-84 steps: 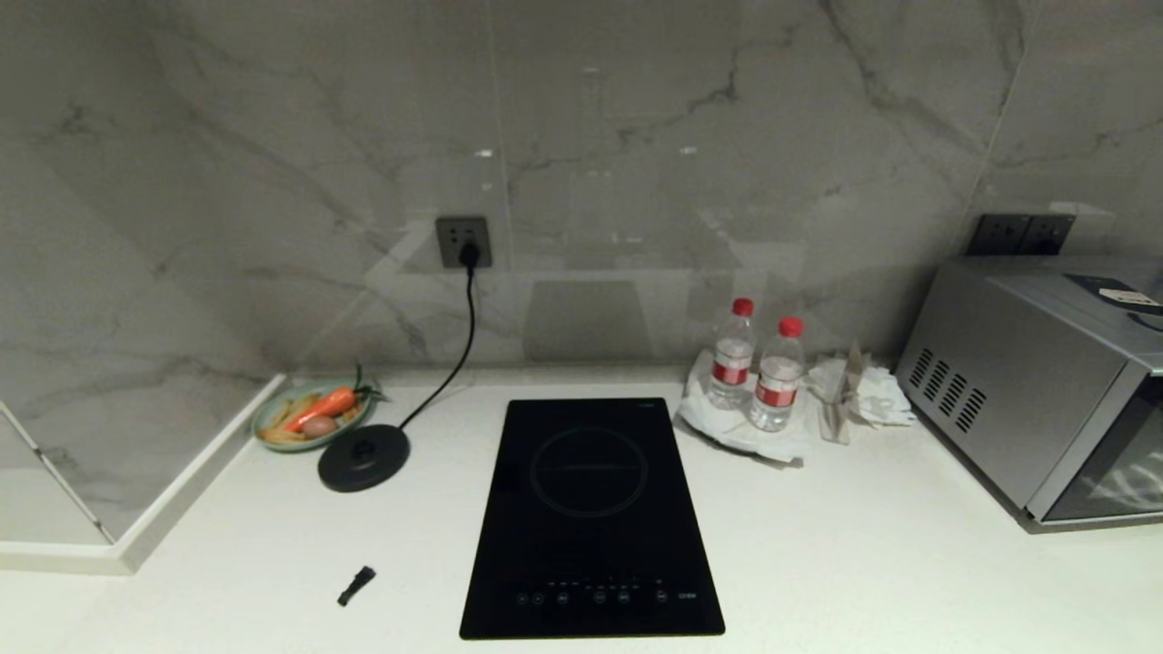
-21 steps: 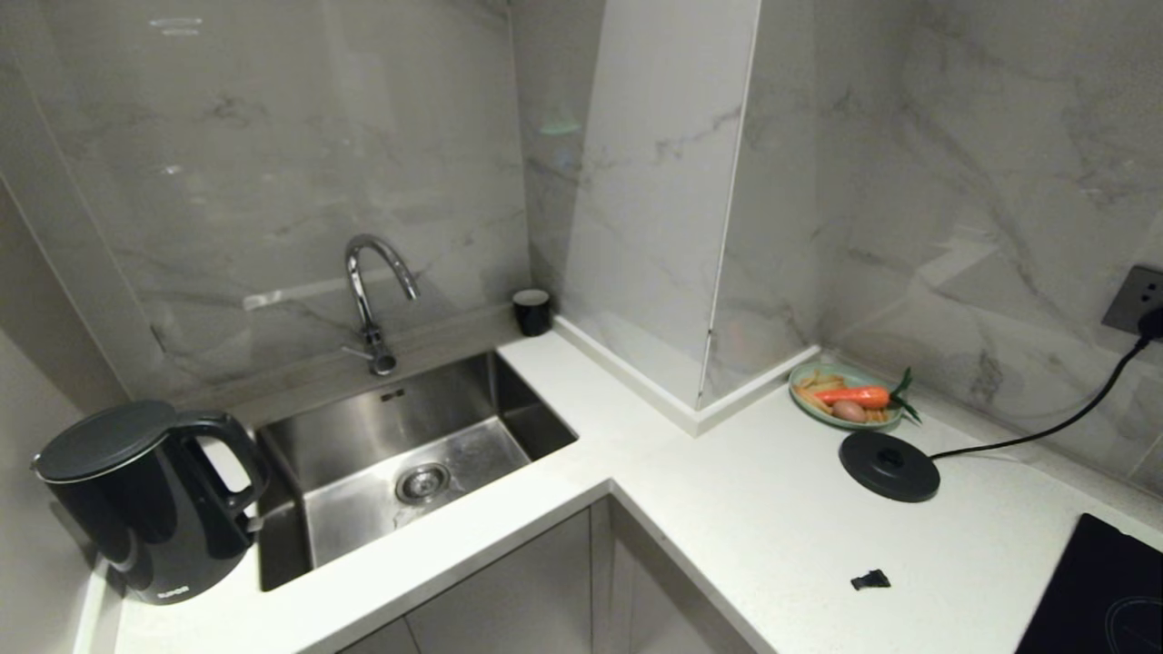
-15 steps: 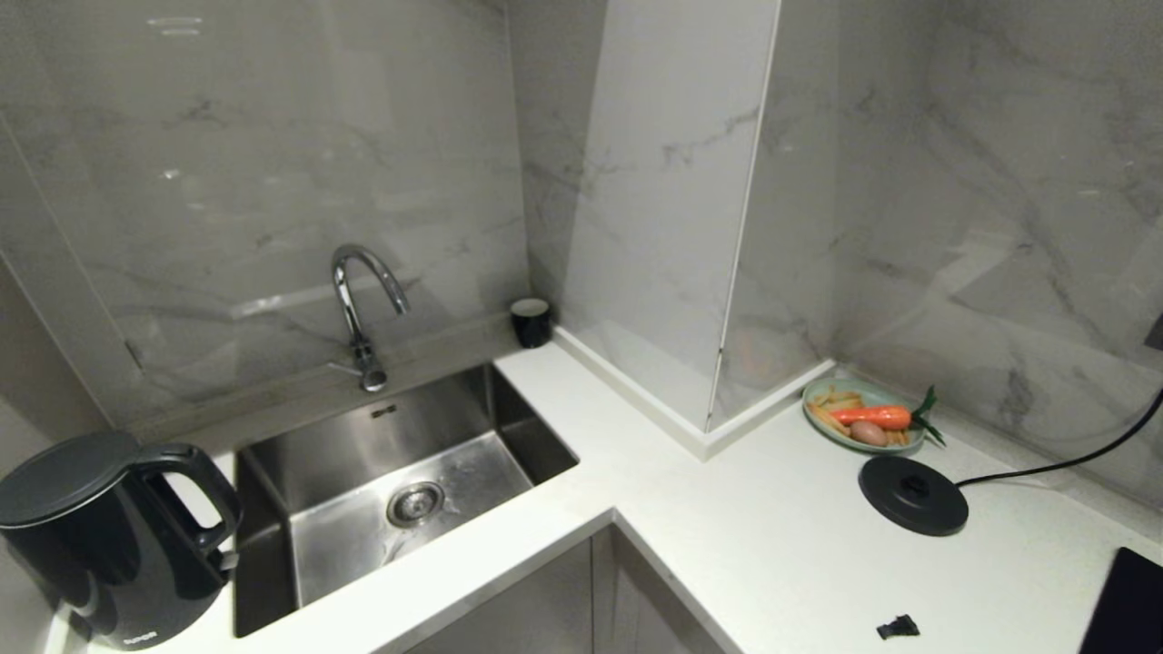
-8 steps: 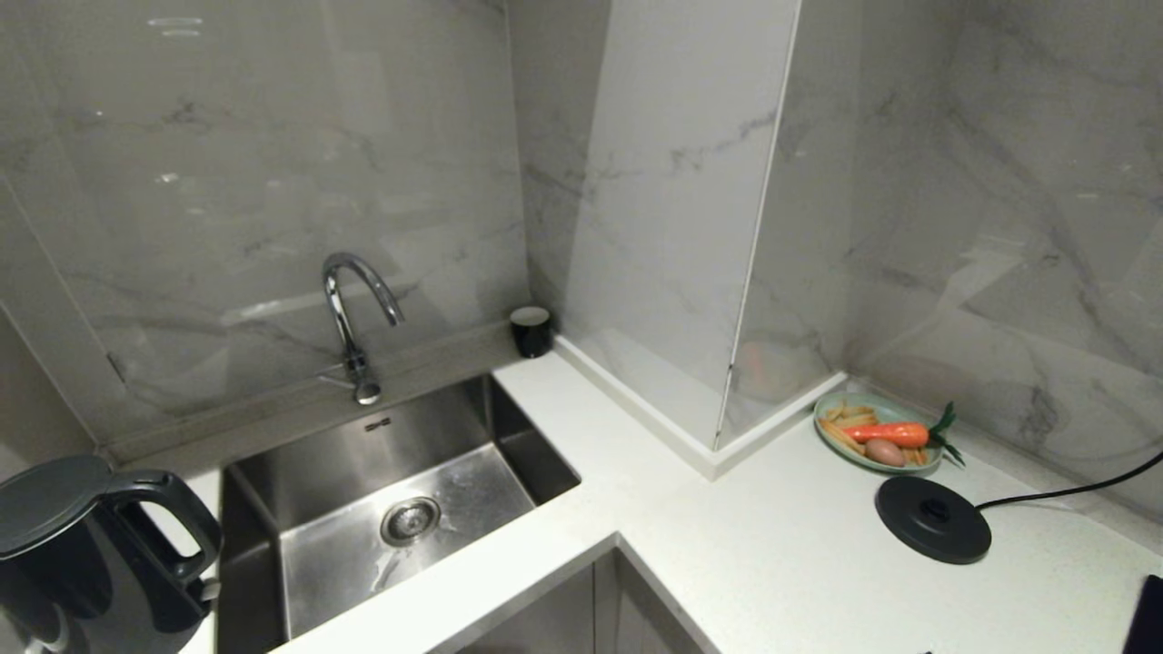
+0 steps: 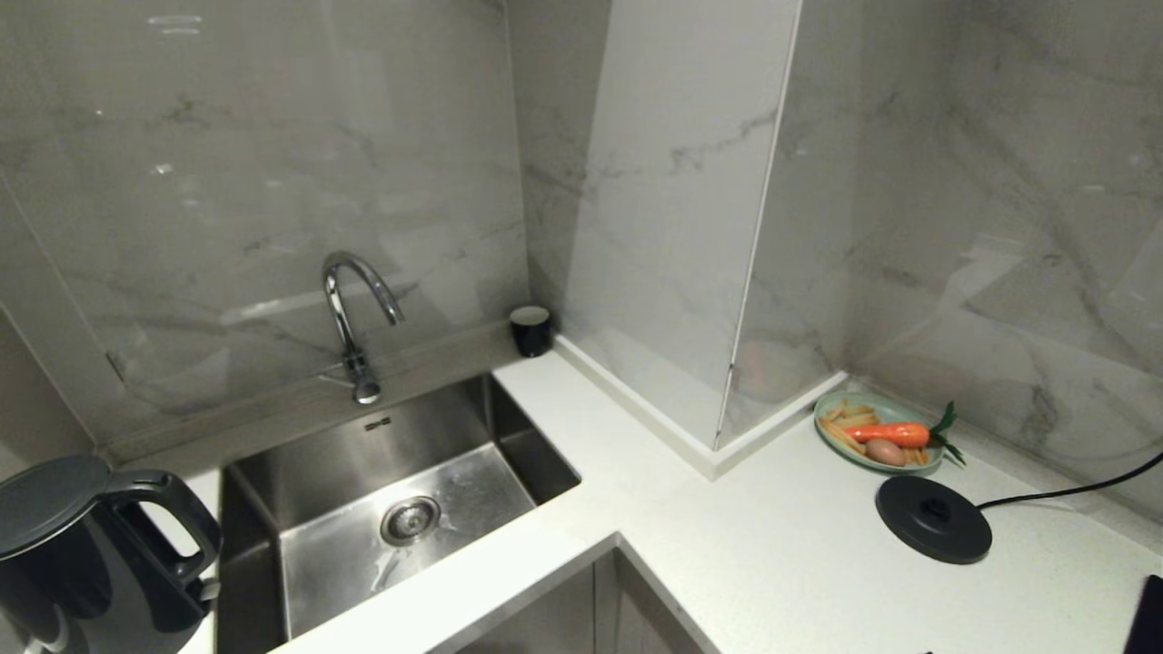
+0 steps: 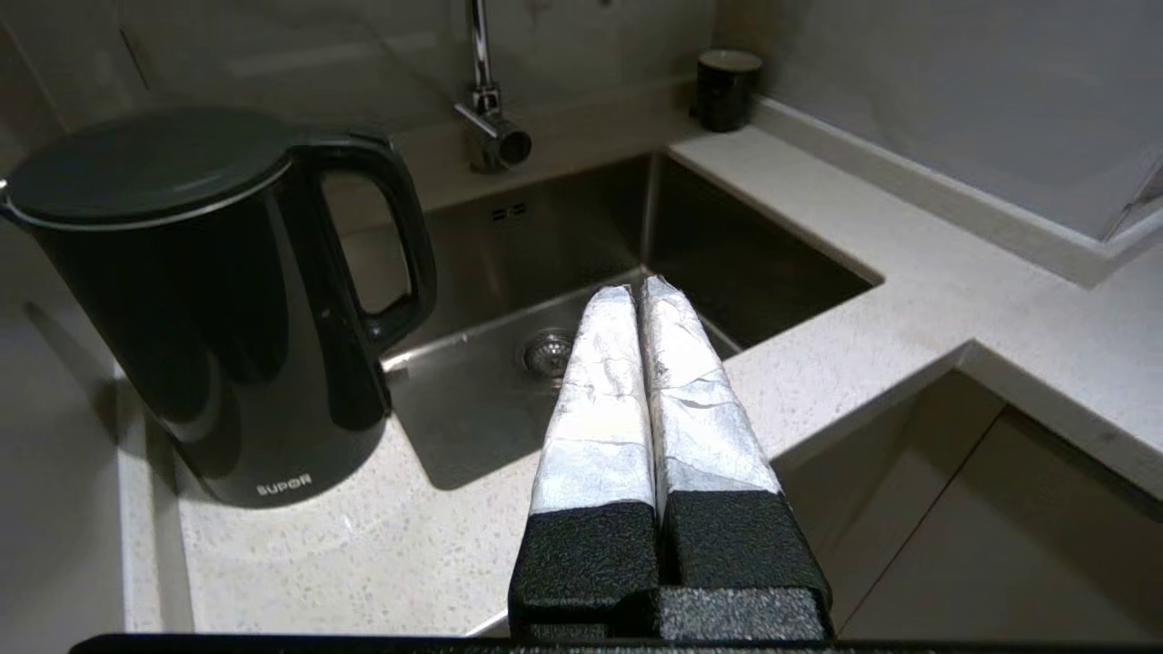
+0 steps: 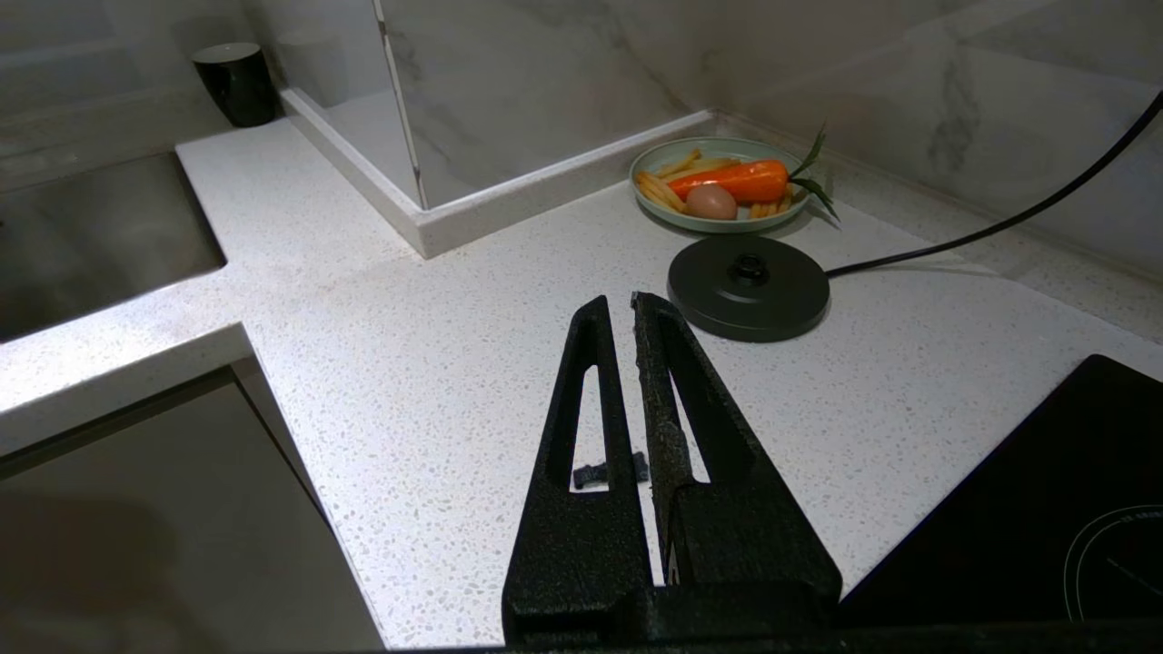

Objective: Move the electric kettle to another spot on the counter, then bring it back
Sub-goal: Grab the kettle

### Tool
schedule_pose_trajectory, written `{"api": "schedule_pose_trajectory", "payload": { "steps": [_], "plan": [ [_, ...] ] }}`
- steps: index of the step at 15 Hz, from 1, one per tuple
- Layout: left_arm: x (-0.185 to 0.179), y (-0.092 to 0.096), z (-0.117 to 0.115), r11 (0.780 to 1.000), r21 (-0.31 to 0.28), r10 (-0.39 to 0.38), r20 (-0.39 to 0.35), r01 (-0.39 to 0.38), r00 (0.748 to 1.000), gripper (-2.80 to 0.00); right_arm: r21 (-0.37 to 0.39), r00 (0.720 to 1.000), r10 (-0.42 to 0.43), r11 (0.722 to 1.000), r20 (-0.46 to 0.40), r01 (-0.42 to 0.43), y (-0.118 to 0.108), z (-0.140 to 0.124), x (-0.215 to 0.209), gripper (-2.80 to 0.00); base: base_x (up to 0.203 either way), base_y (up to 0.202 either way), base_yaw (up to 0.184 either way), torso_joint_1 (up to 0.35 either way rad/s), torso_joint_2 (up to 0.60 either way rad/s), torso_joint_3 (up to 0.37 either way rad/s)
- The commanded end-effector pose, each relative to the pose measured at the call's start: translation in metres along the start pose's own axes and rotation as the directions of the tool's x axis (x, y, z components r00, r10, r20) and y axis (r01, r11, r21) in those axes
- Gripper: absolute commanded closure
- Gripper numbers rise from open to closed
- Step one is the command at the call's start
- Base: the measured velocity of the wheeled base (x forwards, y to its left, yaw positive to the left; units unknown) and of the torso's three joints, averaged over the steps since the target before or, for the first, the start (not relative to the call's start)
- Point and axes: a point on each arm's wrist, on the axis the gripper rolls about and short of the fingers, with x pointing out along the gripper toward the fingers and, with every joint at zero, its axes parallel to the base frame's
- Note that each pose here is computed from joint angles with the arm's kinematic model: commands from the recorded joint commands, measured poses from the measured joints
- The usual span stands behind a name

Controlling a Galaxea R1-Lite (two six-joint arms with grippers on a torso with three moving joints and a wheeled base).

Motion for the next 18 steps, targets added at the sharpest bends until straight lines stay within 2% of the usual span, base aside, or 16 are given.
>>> {"api": "schedule_pose_trajectory", "payload": {
  "steps": [1,3,5,7,8,10,13,15,18],
  "plan": [
    [0.013,-0.001,0.031,1.000,-0.004,0.001,-0.091,-0.001,0.996,0.00,0.000,1.000,0.000,1.000,-0.001,0.000,0.000,0.000,0.000,0.00,0.000,0.000,0.000,0.000,0.00,0.000],
    [0.041,-0.001,0.053,1.000,-0.009,0.004,-0.235,-0.006,0.972,0.00,0.000,1.000,0.000,1.000,-0.001,0.000,0.000,0.000,0.000,0.00,0.000,0.000,0.000,0.000,0.00,0.000],
    [0.082,-0.001,0.065,0.999,-0.036,0.010,-0.378,-0.025,0.926,0.00,0.000,1.000,0.000,1.000,-0.001,0.000,0.000,0.000,0.000,0.00,0.000,0.000,0.000,0.000,0.00,0.000],
    [0.126,-0.001,0.065,0.997,-0.055,0.030,-0.459,-0.062,0.888,0.00,0.000,1.000,0.000,1.000,-0.001,0.000,0.000,0.000,0.000,0.00,0.000,0.000,0.000,0.000,0.00,0.000],
    [0.148,-0.001,0.061,0.994,-0.056,0.052,-0.477,-0.089,0.877,0.00,0.000,1.000,0.000,1.000,-0.001,0.000,0.000,0.000,0.000,0.00,0.000,0.000,0.000,0.000,0.00,0.000],
    [0.187,0.000,0.048,0.986,-0.040,0.123,-0.474,-0.161,0.872,0.00,0.000,1.000,0.000,1.000,-0.001,0.000,0.000,0.000,0.000,0.00,0.000,0.000,0.000,0.000,0.00,0.000],
    [0.225,0.000,0.010,0.954,-0.010,0.263,-0.463,-0.301,0.847,0.00,0.000,1.000,0.002,1.000,-0.001,-0.002,0.000,0.000,0.000,0.00,0.000,0.000,0.000,0.000,0.00,0.000],
    [0.217,-0.005,-0.016,0.940,-0.002,0.301,-0.461,-0.340,0.835,0.00,0.000,1.000,0.000,1.000,0.000,0.000,0.000,0.000,0.000,0.00,0.000,0.000,0.000,0.000,0.00,0.000],
    [0.210,-0.008,-0.026,0.929,-0.027,0.315,-0.469,-0.370,0.825,0.00,0.000,1.000,0.000,1.000,-0.001,0.000,0.000,0.000,0.000,0.00,0.000,0.000,0.000,0.000,0.00,0.000]
  ]
}}
